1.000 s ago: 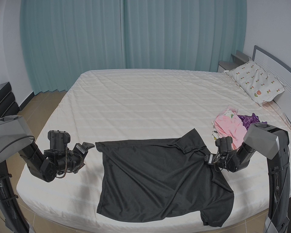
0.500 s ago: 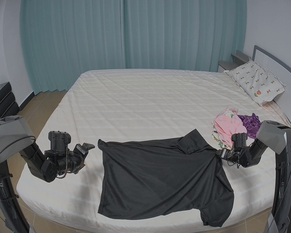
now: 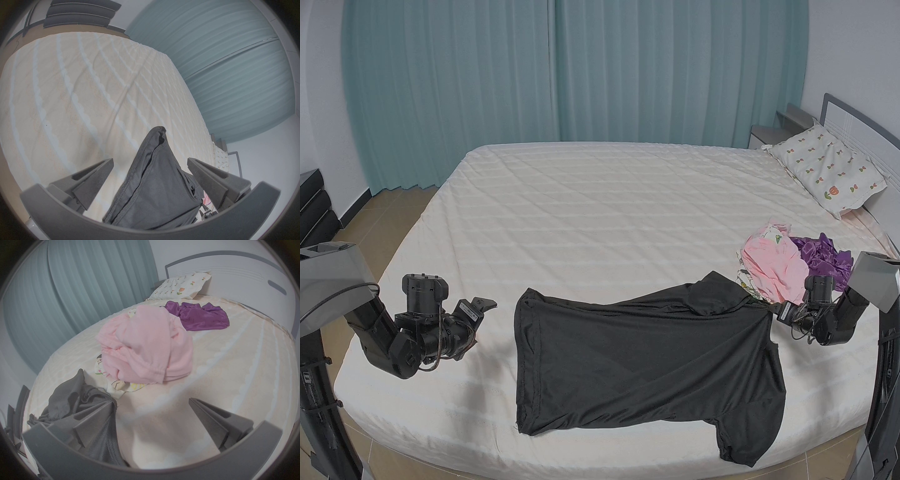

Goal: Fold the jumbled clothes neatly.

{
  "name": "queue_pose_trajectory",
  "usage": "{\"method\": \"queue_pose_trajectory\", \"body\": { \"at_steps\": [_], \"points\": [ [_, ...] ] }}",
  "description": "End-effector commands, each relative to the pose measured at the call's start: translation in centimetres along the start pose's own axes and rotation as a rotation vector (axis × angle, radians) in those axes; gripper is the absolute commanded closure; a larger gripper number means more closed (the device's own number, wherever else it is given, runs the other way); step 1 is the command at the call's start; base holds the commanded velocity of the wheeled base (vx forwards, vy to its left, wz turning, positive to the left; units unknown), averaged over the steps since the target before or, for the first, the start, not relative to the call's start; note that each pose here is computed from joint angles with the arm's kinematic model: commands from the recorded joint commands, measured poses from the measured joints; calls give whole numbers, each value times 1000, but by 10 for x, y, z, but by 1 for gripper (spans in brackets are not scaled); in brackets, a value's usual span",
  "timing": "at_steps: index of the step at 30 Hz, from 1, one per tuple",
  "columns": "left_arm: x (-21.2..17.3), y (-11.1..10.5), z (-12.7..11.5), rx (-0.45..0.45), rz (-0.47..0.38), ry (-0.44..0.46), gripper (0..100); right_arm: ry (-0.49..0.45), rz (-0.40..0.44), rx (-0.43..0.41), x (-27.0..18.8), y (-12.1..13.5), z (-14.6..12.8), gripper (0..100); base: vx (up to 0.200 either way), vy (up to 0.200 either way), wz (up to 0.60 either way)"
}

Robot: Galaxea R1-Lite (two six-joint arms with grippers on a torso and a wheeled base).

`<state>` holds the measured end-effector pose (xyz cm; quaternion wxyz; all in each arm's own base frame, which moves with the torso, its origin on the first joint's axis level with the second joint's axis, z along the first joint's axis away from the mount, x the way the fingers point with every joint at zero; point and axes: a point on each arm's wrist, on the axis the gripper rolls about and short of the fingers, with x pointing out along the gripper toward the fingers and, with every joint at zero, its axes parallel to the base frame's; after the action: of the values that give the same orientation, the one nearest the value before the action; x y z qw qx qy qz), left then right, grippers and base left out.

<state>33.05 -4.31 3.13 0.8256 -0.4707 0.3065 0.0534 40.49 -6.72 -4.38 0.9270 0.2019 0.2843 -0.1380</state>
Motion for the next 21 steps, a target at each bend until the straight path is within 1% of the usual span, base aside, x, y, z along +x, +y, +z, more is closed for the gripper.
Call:
{"method": "queue_pose_trajectory", "body": {
  "at_steps": [1, 2, 3, 6, 8, 10, 12, 15, 21],
  "points": [
    [2, 7, -8, 9, 27, 27, 0, 35, 131, 40, -21, 0, 1, 0, 0, 0, 0],
    [2, 8, -10, 15, 30, 33, 0, 38, 144, 48, -23, 0, 2, 0, 0, 0, 0],
    [2, 9, -15, 36, 36, 47, 0, 31, 162, 73, -27, 1, 7, 0, 0, 0, 0],
    [0, 12, -22, 78, 51, 70, 0, 3, 152, 124, -30, -2, 15, 0, 0, 0, 0],
    [-1, 13, -26, 94, 54, 80, 0, -7, 146, 131, -34, -5, 18, 0, 0, 0, 0],
    [-4, 14, -34, 107, 50, 95, 0, -14, 157, 150, -48, -10, 21, 0, 0, 0, 0],
    [-7, 15, -40, 118, 37, 102, 0, -11, 195, 176, -63, -13, 27, 0, 0, 0, 0],
    [-11, 16, -48, 131, 22, 112, 0, 30, 242, 200, -80, -14, 23, 0, 0, 0, 0],
    [-19, 21, -73, 172, 47, 184, 0, 55, 243, 222, -106, -17, 8, 0, -200, 0, 0]
  ]
}}
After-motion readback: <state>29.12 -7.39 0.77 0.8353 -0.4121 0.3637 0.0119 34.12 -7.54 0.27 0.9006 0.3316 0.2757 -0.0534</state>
